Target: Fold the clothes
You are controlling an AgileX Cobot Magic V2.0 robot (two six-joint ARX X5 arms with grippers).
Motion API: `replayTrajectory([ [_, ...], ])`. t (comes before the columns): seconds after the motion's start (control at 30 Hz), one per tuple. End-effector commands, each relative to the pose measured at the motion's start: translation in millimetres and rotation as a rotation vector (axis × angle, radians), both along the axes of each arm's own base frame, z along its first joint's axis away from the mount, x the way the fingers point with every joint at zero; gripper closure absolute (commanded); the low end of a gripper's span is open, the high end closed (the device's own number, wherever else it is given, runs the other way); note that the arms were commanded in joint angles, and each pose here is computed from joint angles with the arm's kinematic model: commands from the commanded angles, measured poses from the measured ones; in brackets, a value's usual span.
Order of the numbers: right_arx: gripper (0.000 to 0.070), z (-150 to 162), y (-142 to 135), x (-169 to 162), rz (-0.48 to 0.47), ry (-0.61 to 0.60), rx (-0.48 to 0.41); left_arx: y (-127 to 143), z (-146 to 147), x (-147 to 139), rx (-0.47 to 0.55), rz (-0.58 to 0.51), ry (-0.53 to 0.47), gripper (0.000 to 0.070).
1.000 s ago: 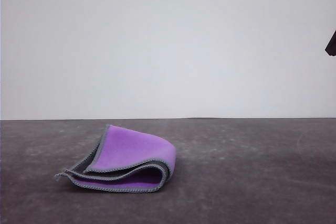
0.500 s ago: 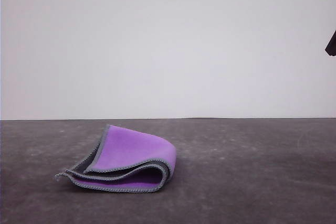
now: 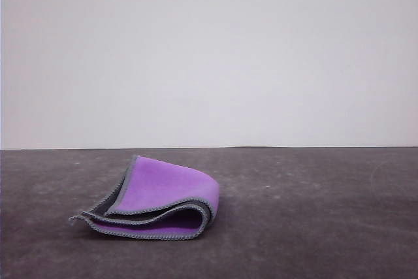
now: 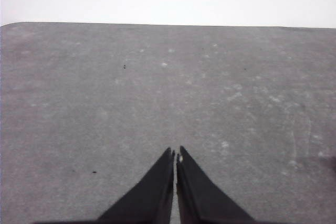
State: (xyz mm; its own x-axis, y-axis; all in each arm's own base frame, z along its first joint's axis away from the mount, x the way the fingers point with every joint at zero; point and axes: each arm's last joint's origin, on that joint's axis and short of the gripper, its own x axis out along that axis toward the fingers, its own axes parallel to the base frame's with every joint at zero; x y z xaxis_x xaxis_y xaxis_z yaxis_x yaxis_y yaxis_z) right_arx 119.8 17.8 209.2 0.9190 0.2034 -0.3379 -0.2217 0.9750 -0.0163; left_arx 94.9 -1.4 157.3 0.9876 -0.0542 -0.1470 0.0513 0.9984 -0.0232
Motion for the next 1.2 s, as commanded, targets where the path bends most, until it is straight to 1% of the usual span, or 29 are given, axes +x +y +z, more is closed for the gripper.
replayTrajectory([
  [0.0, 0.0685, -6.4, -3.8, -3.9, -0.063, -0.055, 0.030, 0.2, -5.2, 1.1, 0.000, 0.003, 0.003, 0.0700],
  [0.07, 0.0685, -18.8, -8.4, -9.3, -0.137, -0.087, 0.054, 0.2, -5.2, 1.1, 0.000, 0.003, 0.003, 0.0700],
  [0.13, 0.0685, -29.1, -11.1, -14.0, -0.175, -0.111, 0.068, 0.2, -5.2, 1.1, 0.000, 0.003, 0.003, 0.0700],
  [0.4, 0.0685, -56.9, -15.5, -22.4, -0.217, -0.178, 0.090, 0.2, -5.2, 1.1, 0.000, 0.003, 0.003, 0.0700],
  [0.6, 0.0685, -57.1, -18.2, -23.7, -0.244, -0.187, 0.091, 0.2, -5.2, 1.1, 0.000, 0.003, 0.002, 0.0700],
  [1.17, 0.0685, -57.0, -18.2, -23.7, -0.245, -0.187, 0.094, 0.2, -5.2, 1.1, 0.000, 0.003, 0.002, 0.0700],
])
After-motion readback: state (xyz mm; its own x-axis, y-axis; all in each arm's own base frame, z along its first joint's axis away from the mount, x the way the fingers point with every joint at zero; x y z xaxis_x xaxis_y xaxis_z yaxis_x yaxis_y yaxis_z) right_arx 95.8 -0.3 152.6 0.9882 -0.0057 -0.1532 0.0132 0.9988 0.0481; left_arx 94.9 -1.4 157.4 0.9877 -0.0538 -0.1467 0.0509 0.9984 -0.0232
